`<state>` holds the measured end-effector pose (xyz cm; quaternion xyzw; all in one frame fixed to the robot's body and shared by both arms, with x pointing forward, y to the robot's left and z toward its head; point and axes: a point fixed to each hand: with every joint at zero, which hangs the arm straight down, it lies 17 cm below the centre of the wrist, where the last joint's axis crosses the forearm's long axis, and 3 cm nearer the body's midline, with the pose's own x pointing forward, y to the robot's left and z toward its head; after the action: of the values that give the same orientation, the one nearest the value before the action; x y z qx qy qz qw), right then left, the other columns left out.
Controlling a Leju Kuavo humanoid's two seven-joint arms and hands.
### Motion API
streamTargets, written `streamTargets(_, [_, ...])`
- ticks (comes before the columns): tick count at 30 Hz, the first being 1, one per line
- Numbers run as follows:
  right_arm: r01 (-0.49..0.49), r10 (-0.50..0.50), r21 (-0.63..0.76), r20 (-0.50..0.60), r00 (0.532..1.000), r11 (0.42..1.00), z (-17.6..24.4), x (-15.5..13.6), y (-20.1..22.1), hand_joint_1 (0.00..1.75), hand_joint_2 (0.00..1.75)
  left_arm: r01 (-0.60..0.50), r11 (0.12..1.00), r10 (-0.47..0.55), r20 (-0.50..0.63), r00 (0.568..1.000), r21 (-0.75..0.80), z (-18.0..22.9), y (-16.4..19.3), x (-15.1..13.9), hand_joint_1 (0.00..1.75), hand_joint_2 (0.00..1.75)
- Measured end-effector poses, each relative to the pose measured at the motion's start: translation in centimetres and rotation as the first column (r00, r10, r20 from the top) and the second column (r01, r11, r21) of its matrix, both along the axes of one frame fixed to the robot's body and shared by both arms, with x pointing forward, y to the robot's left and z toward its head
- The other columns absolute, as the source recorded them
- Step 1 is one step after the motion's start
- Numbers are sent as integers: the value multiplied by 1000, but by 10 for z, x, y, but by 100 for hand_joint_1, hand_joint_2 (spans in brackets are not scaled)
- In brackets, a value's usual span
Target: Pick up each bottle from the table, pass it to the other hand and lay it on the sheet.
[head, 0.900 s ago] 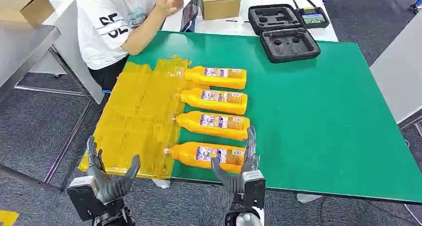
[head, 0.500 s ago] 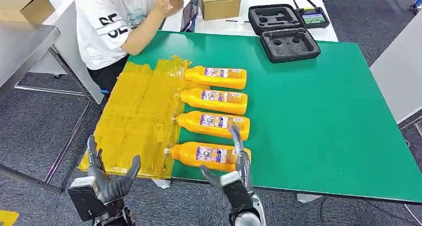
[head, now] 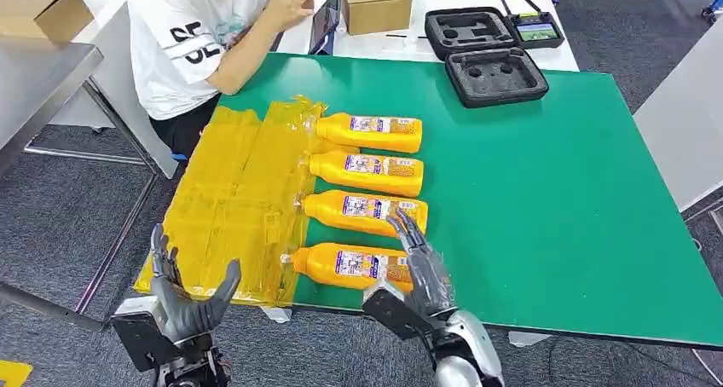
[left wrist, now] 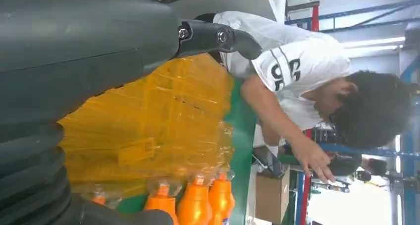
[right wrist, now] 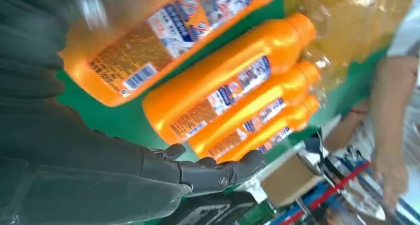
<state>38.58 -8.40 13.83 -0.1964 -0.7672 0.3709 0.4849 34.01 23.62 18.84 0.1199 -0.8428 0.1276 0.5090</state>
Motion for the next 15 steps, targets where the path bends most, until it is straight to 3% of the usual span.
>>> streamTargets(15, [-103, 91, -76, -143, 986, 992, -35, 9, 5, 0, 175, 24, 1000, -24, 21, 999, -15, 5, -3, 10, 0, 175])
